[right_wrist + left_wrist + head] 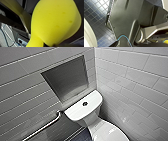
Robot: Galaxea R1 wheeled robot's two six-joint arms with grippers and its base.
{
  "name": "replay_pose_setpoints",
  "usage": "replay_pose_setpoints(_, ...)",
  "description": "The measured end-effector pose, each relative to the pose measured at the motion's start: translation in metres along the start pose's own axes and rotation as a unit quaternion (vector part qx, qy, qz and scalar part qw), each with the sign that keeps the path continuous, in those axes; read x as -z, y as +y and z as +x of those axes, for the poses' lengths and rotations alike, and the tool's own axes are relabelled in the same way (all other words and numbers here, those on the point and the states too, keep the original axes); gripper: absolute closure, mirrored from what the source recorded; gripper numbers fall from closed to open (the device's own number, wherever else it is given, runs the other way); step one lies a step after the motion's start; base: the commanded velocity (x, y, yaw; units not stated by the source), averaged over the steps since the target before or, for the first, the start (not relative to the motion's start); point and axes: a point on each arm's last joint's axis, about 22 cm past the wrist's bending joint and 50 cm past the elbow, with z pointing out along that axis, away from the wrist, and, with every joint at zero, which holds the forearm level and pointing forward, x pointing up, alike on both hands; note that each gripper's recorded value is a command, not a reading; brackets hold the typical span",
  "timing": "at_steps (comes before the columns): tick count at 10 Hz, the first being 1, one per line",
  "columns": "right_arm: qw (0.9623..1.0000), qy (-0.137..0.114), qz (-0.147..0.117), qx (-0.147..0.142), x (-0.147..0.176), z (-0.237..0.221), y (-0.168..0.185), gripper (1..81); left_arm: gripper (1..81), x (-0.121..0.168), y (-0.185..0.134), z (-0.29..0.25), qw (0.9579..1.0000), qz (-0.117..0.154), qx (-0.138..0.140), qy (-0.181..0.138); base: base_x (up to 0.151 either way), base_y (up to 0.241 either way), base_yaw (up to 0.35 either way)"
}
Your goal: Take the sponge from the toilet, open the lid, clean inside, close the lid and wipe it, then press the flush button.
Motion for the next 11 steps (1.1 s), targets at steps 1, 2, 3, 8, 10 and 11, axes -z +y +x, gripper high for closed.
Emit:
replay_pose_setpoints(1,1.0000,0.003,-0.002,0.000,0.000,0.003,0.002,81.1,1.0,0.000,0.000,0.003,1.0000,0.000,-0.001,0.004,-0.083,0.000,0.000)
replay_pose_setpoints(2,1.0000,-0.003,0.000,-0.001,0.000,-0.006,-0.002,81.1,1.0,-0.002,0.000,-0.013,1.0000,-0.001,0.003,-0.005,-0.083,0.000,0.000)
replay_pose_setpoints(3,1.0000,-0.004,0.000,-0.001,0.000,-0.007,-0.002,81.1,1.0,-0.004,0.002,-0.022,0.9999,-0.003,0.006,-0.013,-0.083,0.000,0.000)
replay_pose_setpoints(8,0.9999,-0.005,-0.002,-0.016,-0.001,-0.007,-0.001,81.1,1.0,-0.004,0.003,-0.017,1.0000,-0.003,0.004,-0.008,-0.051,0.000,0.000)
replay_pose_setpoints(10,0.9998,-0.009,-0.003,-0.017,-0.002,-0.009,-0.004,81.1,1.0,-0.004,0.003,-0.018,0.9999,-0.003,0.004,-0.009,0.000,0.000,0.000)
replay_pose_setpoints(11,0.9998,-0.009,-0.005,-0.017,-0.001,-0.009,0.001,81.1,1.0,-0.004,0.003,-0.018,1.0000,-0.003,0.004,-0.009,0.000,0.000,0.000)
